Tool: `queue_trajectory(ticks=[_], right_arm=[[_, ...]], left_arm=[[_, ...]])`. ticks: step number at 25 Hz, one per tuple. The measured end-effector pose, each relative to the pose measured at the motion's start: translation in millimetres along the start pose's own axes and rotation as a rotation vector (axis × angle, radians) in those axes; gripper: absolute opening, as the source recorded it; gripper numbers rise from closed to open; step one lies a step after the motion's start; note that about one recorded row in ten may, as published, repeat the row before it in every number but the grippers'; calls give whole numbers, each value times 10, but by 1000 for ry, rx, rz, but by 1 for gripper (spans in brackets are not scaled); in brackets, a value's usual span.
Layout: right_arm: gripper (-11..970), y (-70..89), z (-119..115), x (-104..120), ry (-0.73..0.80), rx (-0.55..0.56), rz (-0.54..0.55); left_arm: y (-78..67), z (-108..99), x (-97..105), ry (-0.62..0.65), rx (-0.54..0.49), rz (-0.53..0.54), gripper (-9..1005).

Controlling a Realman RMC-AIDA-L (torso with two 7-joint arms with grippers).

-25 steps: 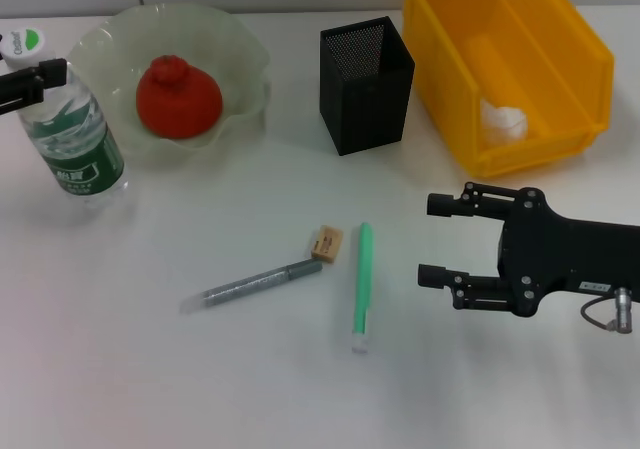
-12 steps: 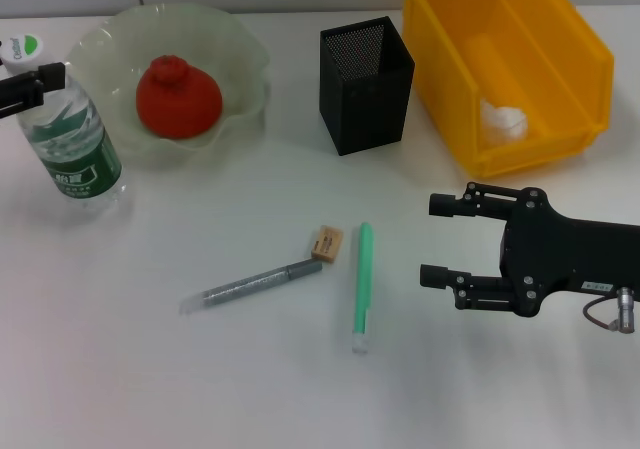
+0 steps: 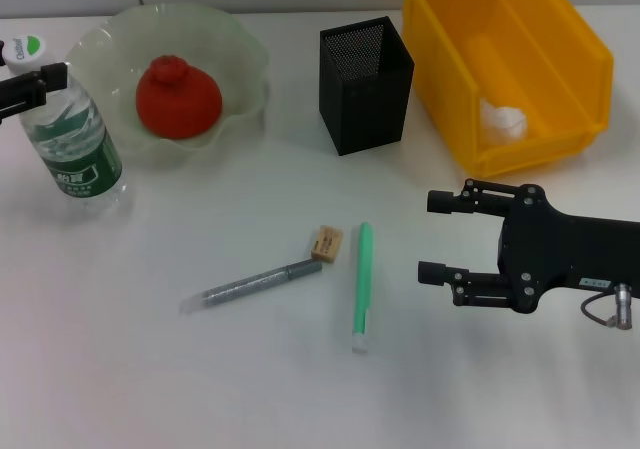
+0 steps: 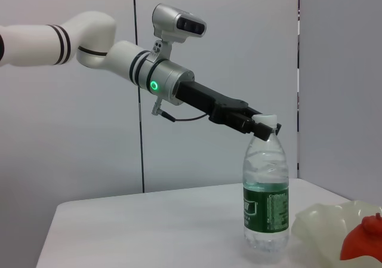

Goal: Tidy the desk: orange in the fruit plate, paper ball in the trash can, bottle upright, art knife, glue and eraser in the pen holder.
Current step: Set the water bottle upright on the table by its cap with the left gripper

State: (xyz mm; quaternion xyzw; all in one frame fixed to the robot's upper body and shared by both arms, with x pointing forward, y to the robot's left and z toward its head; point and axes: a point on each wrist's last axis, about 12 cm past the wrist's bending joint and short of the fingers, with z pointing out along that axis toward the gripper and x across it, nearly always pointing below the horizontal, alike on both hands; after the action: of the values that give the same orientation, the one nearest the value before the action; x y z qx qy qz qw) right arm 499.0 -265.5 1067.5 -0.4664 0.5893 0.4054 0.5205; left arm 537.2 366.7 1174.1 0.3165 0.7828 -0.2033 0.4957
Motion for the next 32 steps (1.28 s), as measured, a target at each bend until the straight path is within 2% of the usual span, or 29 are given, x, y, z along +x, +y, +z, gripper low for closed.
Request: queue_trajectory(ticks=[18, 32], right_arm=[[734, -7, 15, 2, 0, 1, 3], [736, -4, 12, 5, 1, 2, 4]], left_arm=[[25, 6, 17, 1, -11, 3, 460], [37, 63, 114, 8, -19, -3, 470]])
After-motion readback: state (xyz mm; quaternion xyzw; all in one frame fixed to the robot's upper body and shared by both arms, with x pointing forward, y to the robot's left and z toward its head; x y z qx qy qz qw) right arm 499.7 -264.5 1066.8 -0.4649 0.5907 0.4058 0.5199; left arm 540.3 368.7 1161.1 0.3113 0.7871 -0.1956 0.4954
